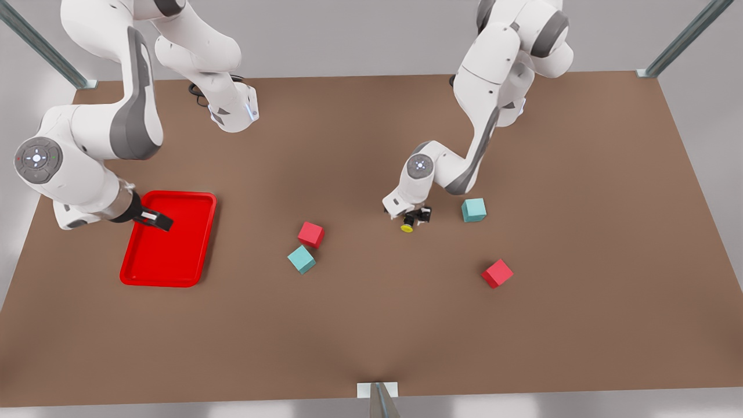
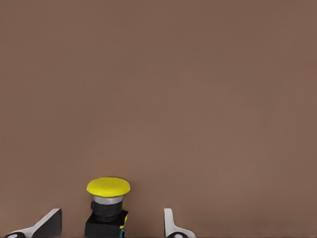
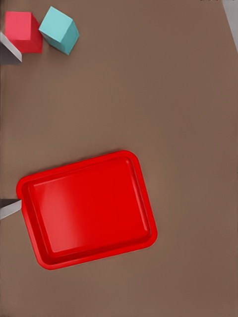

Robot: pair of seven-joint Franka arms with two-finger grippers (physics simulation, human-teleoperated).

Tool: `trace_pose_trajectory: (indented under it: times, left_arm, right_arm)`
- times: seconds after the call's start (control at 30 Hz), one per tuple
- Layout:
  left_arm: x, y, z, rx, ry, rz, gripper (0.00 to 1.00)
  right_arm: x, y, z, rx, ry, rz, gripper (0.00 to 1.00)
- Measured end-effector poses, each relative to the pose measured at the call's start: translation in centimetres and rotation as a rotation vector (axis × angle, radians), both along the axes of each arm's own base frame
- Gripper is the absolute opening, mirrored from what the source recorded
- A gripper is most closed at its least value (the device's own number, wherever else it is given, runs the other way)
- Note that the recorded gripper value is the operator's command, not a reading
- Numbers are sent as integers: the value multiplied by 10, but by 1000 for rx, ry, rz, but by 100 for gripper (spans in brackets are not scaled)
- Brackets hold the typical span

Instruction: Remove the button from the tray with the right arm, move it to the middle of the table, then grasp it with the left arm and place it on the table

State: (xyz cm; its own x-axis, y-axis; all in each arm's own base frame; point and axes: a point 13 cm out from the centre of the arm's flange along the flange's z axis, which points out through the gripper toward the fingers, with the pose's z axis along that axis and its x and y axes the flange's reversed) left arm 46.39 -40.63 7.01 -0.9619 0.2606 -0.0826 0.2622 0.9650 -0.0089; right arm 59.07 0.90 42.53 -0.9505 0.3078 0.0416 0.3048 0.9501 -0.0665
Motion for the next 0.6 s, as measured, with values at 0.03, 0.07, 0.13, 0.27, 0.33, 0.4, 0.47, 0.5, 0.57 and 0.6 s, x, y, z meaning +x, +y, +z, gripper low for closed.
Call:
trace_pose_trajectory:
  times: [0.03, 0.07, 0.13, 0.27, 0.33, 0.4, 0.47, 0.5, 0.57, 0.6]
  left_arm:
    - [-6, 3, -7, 5, 1, -6, 100]
    - [-10, 6, -13, 10, 3, -10, 100]
    - [-16, 12, -21, 18, 3, -19, 100]
    - [-15, 18, -31, 30, -7, -39, 100]
    - [-15, 19, -35, 33, -10, -45, 100]
    - [-14, 19, -37, 33, -13, -49, 99]
    - [-13, 18, -36, 31, -17, -51, 82]
    - [-13, 18, -36, 30, -19, -52, 71]
    - [-12, 18, -36, 29, -21, -52, 61]
    - [-11, 18, -36, 29, -22, -53, 56]
  right_arm:
    - [0, -1, 0, 0, 3, 27, 100]
    - [-1, -1, 0, -1, 6, 53, 100]
    - [-1, -2, 0, 0, 11, 102, 100]
    - [-1, -9, 2, 2, 14, 172, 100]
    - [-1, -10, 3, 4, 17, 206, 100]
    - [-1, -10, 3, 5, 20, 237, 100]
    - [-2, -14, 3, 7, 22, 259, 100]
    - [-2, -15, 2, 7, 23, 269, 100]
    - [-2, -18, 2, 9, 24, 288, 100]
    - [-2, -20, 2, 9, 25, 297, 100]
